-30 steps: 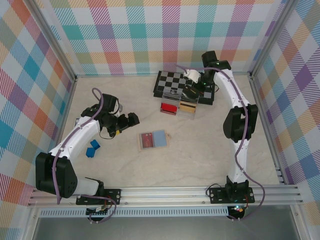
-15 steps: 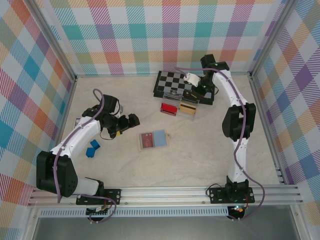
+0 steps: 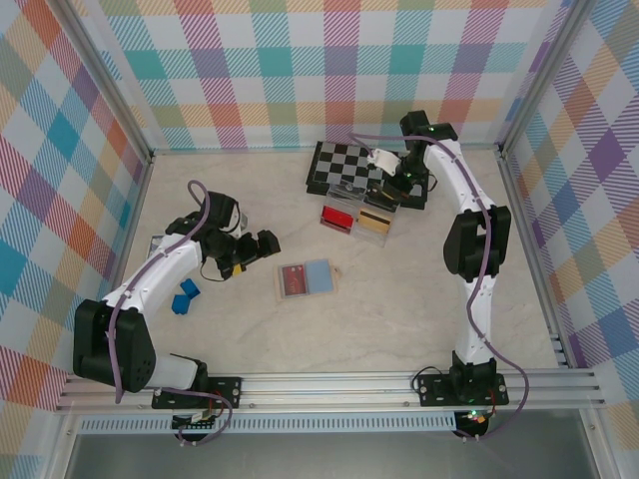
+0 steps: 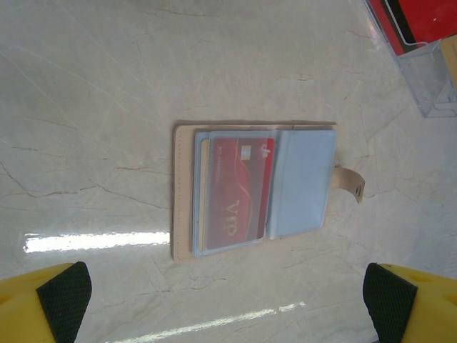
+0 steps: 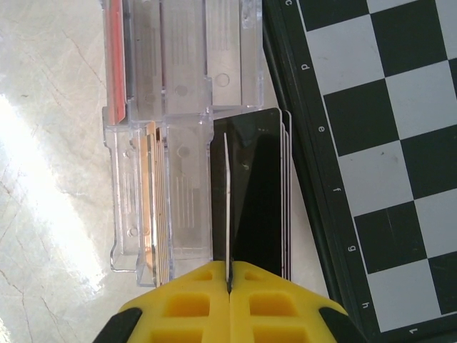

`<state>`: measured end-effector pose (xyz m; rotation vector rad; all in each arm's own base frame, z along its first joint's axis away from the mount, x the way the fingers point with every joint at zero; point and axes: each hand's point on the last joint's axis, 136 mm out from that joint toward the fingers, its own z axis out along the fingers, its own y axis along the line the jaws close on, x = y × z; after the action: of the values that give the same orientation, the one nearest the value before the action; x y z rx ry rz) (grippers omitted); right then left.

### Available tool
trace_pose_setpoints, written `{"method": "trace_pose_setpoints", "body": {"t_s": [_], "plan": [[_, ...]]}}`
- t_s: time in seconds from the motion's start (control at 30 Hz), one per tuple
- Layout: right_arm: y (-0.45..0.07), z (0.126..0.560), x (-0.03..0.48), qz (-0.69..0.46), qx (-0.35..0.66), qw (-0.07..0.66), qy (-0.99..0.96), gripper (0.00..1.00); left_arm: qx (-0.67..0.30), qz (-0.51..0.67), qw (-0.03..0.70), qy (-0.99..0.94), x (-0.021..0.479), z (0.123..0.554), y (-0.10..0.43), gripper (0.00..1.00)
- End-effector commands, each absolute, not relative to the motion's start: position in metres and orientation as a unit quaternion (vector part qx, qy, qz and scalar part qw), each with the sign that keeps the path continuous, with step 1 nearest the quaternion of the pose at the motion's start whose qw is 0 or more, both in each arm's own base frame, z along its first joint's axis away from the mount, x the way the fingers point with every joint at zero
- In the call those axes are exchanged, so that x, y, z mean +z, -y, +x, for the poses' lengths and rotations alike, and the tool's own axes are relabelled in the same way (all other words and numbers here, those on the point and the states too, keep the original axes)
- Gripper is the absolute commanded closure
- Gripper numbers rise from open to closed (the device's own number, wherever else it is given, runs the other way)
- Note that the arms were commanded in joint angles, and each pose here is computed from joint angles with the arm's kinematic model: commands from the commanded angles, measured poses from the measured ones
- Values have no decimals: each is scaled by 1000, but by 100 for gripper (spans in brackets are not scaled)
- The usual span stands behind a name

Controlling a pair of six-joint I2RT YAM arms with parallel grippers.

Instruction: Take the credit cards out of the card holder

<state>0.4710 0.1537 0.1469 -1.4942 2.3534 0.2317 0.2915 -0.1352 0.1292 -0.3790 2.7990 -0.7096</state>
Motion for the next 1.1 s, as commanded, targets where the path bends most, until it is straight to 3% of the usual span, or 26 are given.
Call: {"method": "trace_pose_setpoints", "body": {"t_s": [0.0,0.27,0.5,0.77,1.07], "plan": [[-159,478,142,-514,72,173,-837,90,-252,-134,110,-952,127,292,134,0],[-167,490,150,-488,70,194,-848,80,-254,-134,107,-952,124,291,135,0],[-180,485,190,-449,109,236,-855,76,-256,-142,110,-950,124,289,134,0],[-197,463,239,-312,208,268,-887,68,-263,-164,112,-944,117,280,136,0],[-226,406,225,-121,282,249,-919,64,-255,-170,102,-946,99,275,146,0]]}}
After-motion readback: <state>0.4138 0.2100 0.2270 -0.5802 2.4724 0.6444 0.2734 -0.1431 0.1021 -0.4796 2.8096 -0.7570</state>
